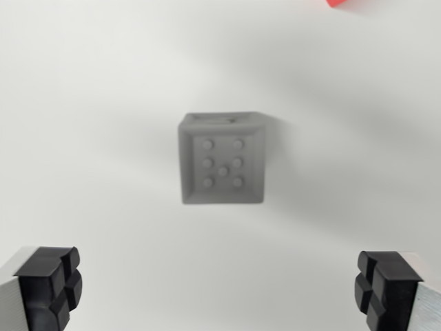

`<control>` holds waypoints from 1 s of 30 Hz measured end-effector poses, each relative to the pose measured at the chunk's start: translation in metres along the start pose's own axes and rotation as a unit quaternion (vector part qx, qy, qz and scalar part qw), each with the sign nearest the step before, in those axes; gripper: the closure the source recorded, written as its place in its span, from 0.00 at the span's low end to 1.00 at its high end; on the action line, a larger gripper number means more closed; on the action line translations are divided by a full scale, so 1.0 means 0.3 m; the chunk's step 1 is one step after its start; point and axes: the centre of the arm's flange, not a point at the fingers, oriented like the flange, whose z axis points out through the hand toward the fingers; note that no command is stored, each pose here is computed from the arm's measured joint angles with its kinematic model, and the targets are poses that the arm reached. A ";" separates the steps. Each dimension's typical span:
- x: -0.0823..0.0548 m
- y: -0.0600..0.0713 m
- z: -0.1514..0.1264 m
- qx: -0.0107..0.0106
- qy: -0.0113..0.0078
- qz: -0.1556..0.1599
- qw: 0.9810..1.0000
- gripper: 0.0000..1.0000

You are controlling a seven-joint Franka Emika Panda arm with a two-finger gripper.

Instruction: Destack cube

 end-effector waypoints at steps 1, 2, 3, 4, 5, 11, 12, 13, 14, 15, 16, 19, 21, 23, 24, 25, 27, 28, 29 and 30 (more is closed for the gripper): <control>0.000 0.000 -0.007 0.000 0.000 0.000 1.000 0.00; 0.000 0.000 -0.026 0.000 0.000 0.000 1.000 0.00; 0.000 0.000 -0.040 0.000 0.000 0.000 1.000 0.00; 0.000 0.000 -0.047 0.000 0.000 0.000 1.000 0.00; 0.000 0.000 -0.064 0.000 0.000 0.000 1.000 0.00; 0.001 -0.001 -0.146 0.000 0.000 0.000 1.000 0.00; 0.001 -0.001 -0.161 0.000 0.000 0.000 1.000 0.00; 0.001 -0.001 -0.176 0.000 0.000 0.000 1.000 0.00; 0.001 -0.001 -0.186 0.000 0.000 0.000 1.000 0.00; 0.001 -0.001 -0.201 0.000 0.001 0.000 1.000 0.00; 0.001 -0.001 -0.215 0.000 0.001 0.000 1.000 0.00; 0.002 -0.002 -0.253 0.000 0.000 0.000 1.000 0.00; 0.002 -0.002 -0.273 -0.001 0.000 -0.001 1.000 0.00; 0.002 -0.003 -0.299 -0.001 0.001 -0.001 1.000 0.00; 0.002 -0.003 -0.312 0.000 0.001 -0.001 1.000 0.00; 0.002 -0.003 -0.323 0.000 0.001 -0.001 1.000 0.00; 0.002 -0.003 -0.344 -0.001 0.001 -0.001 1.000 0.00; 0.002 -0.003 -0.354 0.000 0.001 -0.001 1.000 0.00; 0.002 -0.003 -0.359 -0.001 0.001 -0.001 1.000 0.00; 0.002 -0.004 -0.369 -0.001 0.001 -0.001 1.000 0.00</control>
